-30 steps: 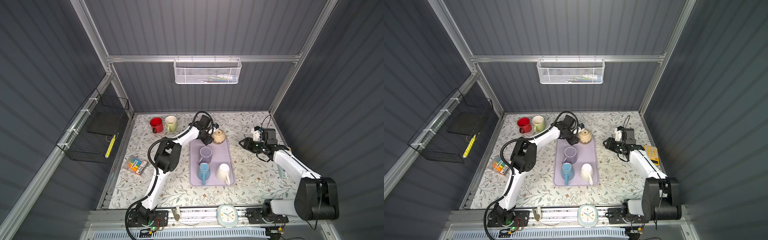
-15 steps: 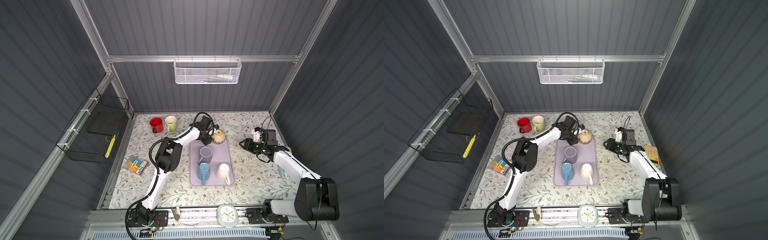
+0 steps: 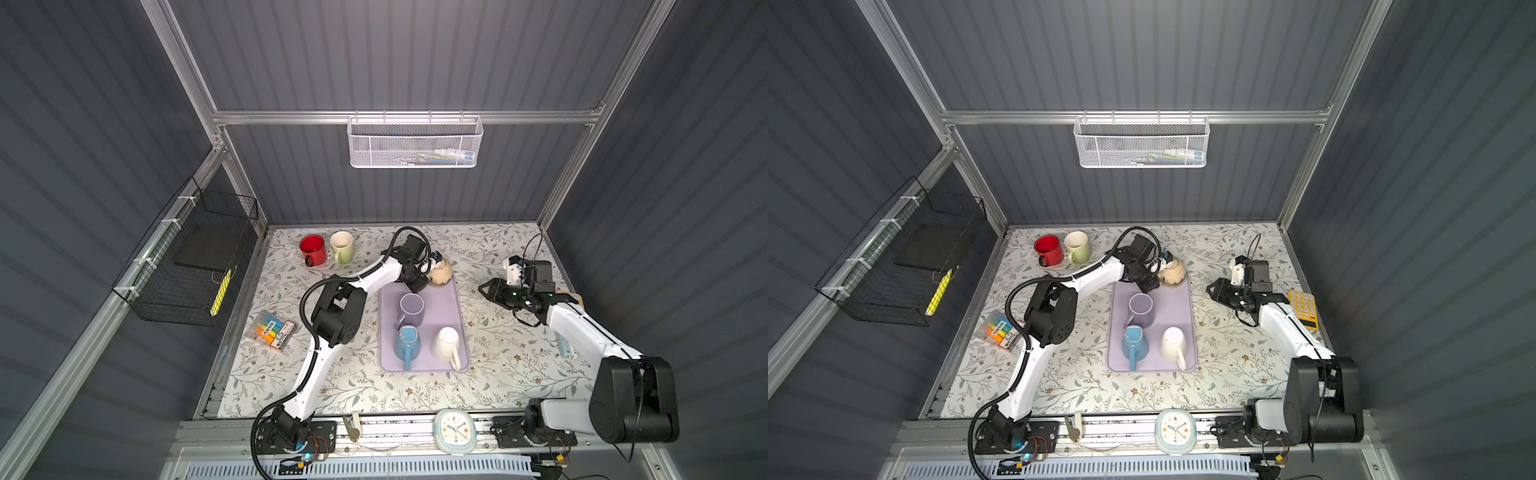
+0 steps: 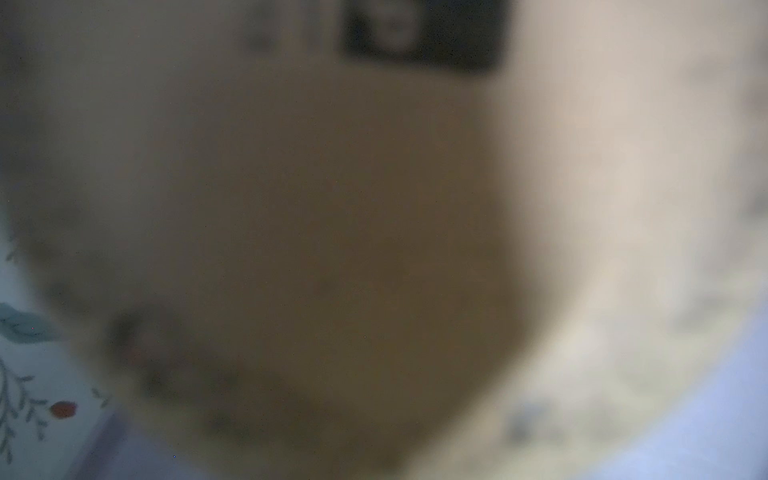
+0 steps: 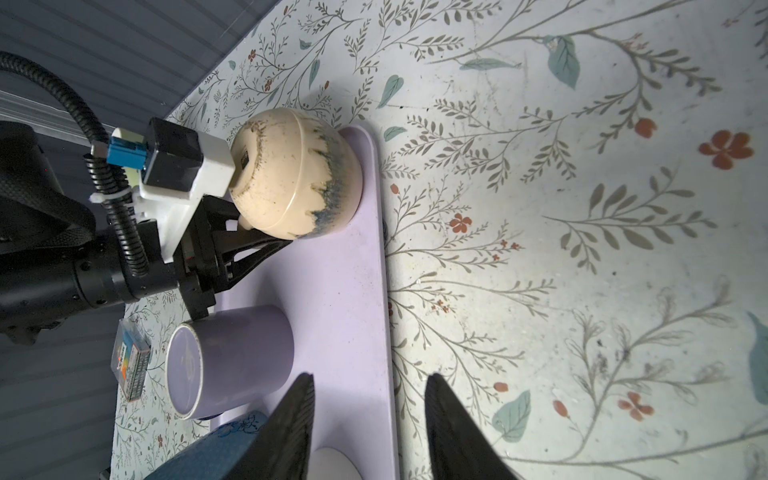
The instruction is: Turn the mug right side up
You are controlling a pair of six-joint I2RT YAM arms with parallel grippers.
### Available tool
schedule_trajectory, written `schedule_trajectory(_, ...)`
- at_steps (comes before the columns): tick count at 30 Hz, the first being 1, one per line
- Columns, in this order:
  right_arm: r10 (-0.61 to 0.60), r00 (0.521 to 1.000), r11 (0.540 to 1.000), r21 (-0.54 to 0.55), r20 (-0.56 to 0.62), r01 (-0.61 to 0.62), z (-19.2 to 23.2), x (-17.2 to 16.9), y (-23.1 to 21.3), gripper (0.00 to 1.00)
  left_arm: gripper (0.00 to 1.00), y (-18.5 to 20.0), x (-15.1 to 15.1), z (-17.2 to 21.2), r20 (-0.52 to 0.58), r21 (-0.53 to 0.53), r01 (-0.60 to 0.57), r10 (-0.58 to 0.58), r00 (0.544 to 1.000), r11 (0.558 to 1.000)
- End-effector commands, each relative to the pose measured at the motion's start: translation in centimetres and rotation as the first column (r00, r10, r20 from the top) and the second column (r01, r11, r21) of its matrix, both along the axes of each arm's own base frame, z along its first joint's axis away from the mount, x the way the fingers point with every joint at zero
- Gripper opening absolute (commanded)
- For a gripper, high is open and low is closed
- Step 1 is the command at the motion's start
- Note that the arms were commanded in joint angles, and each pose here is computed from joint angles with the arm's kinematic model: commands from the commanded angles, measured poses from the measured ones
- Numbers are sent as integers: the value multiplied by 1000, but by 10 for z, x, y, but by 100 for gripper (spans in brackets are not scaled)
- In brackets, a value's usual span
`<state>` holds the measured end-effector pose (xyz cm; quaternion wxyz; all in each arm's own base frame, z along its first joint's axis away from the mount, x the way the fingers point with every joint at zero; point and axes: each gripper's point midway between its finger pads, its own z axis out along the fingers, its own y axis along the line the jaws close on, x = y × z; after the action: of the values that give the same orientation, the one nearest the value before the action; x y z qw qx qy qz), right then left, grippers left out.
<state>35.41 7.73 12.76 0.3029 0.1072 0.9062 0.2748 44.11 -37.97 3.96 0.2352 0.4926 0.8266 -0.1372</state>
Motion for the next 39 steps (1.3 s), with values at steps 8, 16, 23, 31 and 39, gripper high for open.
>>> schedule_trajectory(8, -17, 1000, 1000, -10, 16, 17, -1, -4, -6, 46, 11, -15, 5, 44, 28, -165, -34, 39, 999, 986)
schedule_trajectory(16, -32, 999, 999, -5, 27, 32, 1, -5, -10, 46, 8, -19, 8, 78, 39, -273, -44, 57, 998, 961)
schedule_trajectory(23, -32, 999, 999, 25, 44, 31, 2, -3, -9, 46, 8, -19, 3, 118, 14, -411, -35, 45, 999, 911)
schedule_trajectory(31, -8, 995, 995, 100, 104, -2, 11, 6, -1, 47, 7, -11, -4, 162, -32, -567, -49, 37, 999, 822)
schedule_trajectory(39, 24, 984, 989, 138, 176, -49, 29, 11, 7, 48, 7, -11, -28, 199, -65, -666, -15, -38, 997, 746)
